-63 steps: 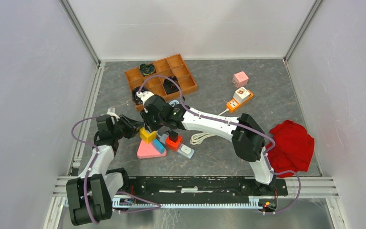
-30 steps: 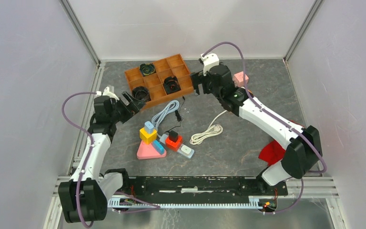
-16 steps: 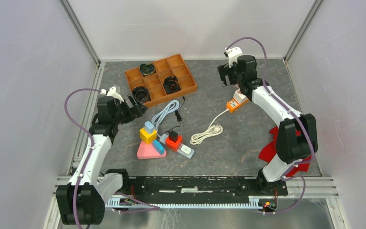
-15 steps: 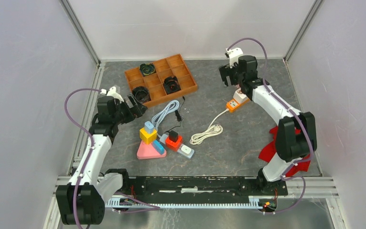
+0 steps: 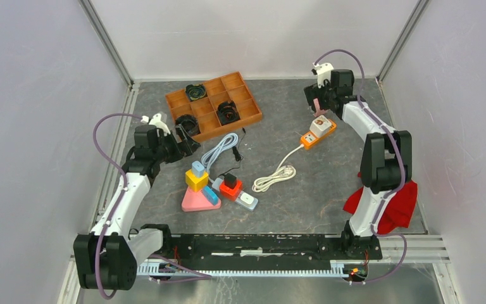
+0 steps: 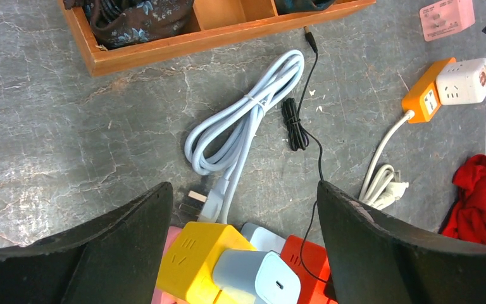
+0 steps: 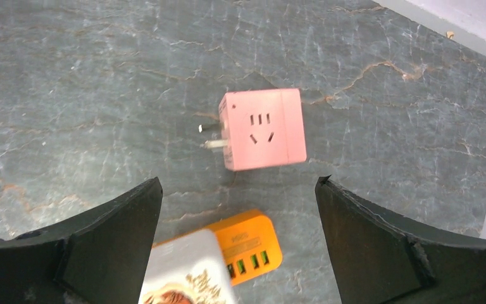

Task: Insert the plug
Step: Move the plug to the center of the board.

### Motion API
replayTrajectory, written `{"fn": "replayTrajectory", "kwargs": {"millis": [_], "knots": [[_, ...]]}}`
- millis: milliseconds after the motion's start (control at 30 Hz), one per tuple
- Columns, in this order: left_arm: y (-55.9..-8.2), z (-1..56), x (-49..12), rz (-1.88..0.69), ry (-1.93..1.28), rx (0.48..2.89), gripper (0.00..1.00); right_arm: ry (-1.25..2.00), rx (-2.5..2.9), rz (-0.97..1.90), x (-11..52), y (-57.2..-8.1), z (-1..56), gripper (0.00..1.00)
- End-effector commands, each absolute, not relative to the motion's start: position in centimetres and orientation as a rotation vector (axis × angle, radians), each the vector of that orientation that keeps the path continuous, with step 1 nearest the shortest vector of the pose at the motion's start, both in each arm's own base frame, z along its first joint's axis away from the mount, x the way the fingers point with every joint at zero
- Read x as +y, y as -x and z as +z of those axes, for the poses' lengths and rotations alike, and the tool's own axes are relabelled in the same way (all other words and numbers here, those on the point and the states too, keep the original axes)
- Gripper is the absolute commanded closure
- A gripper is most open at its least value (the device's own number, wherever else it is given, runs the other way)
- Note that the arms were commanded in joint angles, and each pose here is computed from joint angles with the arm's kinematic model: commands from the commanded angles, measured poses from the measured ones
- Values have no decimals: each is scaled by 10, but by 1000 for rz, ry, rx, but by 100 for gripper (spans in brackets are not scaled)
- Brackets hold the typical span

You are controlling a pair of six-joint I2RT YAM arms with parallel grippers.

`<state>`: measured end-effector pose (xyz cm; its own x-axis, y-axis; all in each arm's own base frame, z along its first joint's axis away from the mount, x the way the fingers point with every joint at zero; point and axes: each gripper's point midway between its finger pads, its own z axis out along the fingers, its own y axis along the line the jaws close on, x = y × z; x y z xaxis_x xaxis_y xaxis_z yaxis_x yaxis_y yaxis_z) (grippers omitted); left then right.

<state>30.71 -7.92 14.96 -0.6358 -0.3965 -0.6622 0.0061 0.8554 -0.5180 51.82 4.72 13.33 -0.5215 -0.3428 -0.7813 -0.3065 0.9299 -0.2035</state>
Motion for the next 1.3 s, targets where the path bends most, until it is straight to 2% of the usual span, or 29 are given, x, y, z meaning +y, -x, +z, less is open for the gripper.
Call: {"fn": "replayTrajectory", "kwargs": {"millis": [0, 167, 267, 433, 600, 1000, 1267], "knots": [[-316, 168, -80, -599, 200, 2147, 11, 491, 2126, -44, 43, -544, 138, 3], [-316, 163, -80, -597, 204, 2161, 11, 463, 2119, -76, 36, -571, 130, 4], [-319, 165, -80, -601, 205, 2158, 11, 472, 2128, -75, 36, -585, 120, 8], [-320, 162, -80, -599, 206, 2166, 12, 494, 2166, -79, 35, -591, 98, 17], [-321, 161, -80, -605, 211, 2169, 12, 501, 2186, -96, 31, -589, 88, 19], [-314, 163, -84, -630, 205, 2153, 13, 473, 2161, 32, 48, -575, 104, 50], [-306, 169, -86, -644, 192, 2128, 13, 460, 2038, 177, 80, -550, 142, 61]]}}
